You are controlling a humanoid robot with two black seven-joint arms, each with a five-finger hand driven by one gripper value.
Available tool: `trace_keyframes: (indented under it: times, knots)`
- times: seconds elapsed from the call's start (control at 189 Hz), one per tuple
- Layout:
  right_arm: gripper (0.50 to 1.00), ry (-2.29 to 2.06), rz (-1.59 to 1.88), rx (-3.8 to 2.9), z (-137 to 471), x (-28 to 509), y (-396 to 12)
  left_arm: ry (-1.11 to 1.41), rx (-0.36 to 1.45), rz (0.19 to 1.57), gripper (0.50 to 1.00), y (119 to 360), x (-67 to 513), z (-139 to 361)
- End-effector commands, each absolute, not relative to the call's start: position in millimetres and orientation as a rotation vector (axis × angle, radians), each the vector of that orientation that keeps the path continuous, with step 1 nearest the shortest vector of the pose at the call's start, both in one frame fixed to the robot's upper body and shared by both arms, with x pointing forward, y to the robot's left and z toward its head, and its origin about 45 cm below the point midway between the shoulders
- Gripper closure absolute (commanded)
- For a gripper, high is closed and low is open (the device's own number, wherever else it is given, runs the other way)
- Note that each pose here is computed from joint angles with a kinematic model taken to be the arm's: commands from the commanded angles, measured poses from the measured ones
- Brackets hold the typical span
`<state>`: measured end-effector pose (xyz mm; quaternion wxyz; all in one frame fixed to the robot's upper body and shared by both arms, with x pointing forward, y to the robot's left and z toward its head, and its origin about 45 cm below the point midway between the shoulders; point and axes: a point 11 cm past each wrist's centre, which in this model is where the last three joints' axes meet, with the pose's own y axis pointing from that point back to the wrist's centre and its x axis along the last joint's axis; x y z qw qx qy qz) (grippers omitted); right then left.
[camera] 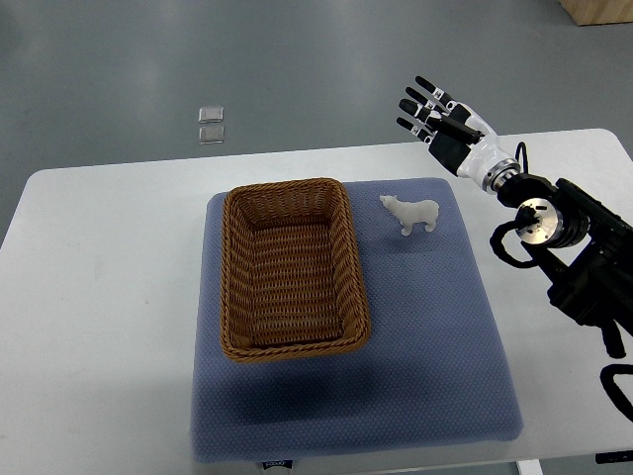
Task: Place white bear in brown basket with right hand
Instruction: 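Move the right hand up and over toward the white bear figurine, then lower the right hand onto the white bear and close fingers around it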
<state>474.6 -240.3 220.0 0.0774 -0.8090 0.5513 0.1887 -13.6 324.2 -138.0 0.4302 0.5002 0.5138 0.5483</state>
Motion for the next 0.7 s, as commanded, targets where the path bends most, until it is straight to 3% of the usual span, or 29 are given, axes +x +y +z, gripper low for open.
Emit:
trace_keyframes:
  times: [0.0, 0.269, 0.391, 0.697]
  knots:
    - [0.57, 1.723, 0.308, -2.64, 239.5, 483.5, -254.4, 1.281, 1.252, 1.371, 0.5, 325.8, -14.4, -137.9]
    - [0.57, 1.508, -0.696, -3.41, 277.6, 493.9, -236.7, 1.281, 1.248, 1.368, 0.5, 324.2, -13.2, -138.0]
    - [0.57, 1.22, -1.191, -3.663, 292.1, 490.8, -224.2, 1.28, 1.247, 1.366, 0.5, 323.7, -13.1, -138.0]
    - [0.57, 1.073, -1.261, -3.786, 270.2, 481.5, -203.9, 1.28, 1.247, 1.366, 0.5, 323.7, -13.1, -138.0]
